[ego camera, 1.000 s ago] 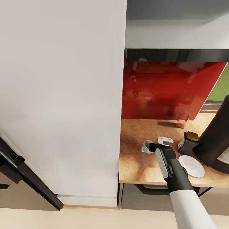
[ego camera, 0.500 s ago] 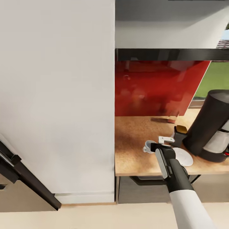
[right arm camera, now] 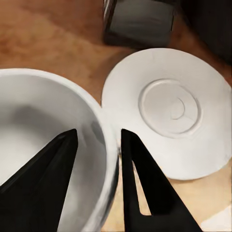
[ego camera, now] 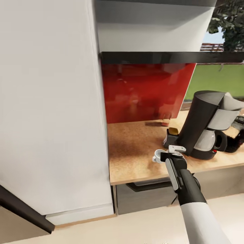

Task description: Set up a coffee station on the kitchen countertop: keep the coffee maker on the countertop, move the bottle of coffee from the kitchen shelf to the counter next to the coffee maker, place a paper coffee filter on top of the coffee maker, put the saucer next to the coffee maker with the coffee cup on the saucer, and place the electric kettle next to the coffee maker.

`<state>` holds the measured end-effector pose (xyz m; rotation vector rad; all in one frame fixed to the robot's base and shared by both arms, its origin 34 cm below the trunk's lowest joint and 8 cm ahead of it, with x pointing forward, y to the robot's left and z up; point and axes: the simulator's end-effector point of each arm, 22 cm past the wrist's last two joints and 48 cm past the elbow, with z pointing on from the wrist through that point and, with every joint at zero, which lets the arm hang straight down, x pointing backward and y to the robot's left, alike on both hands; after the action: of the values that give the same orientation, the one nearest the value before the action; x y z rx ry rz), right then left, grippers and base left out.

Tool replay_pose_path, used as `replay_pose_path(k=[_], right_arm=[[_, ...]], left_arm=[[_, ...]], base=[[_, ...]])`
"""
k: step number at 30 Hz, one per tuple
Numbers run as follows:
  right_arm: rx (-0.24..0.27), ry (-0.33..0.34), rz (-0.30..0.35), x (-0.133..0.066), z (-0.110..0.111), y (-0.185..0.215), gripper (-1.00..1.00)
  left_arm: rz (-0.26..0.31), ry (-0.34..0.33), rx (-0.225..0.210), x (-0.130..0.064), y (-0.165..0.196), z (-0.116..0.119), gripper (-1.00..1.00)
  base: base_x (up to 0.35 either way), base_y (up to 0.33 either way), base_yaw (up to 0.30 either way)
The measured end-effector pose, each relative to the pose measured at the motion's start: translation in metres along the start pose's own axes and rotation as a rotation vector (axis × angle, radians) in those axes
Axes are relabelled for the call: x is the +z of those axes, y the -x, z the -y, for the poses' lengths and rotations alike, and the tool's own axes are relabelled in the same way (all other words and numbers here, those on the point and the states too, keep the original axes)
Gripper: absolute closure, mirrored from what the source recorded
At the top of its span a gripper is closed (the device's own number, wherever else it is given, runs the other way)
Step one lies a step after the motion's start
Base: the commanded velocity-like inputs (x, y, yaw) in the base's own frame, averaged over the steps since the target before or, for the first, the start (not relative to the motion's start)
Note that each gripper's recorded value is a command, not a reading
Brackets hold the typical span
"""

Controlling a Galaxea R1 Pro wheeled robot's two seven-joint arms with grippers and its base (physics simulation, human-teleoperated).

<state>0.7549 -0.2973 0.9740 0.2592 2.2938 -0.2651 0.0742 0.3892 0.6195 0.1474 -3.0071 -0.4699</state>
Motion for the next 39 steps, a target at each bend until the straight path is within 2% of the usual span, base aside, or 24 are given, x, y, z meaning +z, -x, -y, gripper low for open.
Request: replay_pose_path(k=[17, 39], right_arm=[[0.002, -0.002, 0.009, -0.004, 0.0015, 0.0044, 1.0], [0.002, -0.002, 0.009, -0.0041, 0.0014, 0.0044, 1.0]], left_arm=[[0.007, 0.0, -0.002, 0.0, 0.0026, 0.0, -1.0], [0.007, 0.0, -0.003, -0.0001, 0.0023, -0.0001, -1.0]], base=[[0.053, 0.0, -0.269], [0.082, 0.025, -0.009]])
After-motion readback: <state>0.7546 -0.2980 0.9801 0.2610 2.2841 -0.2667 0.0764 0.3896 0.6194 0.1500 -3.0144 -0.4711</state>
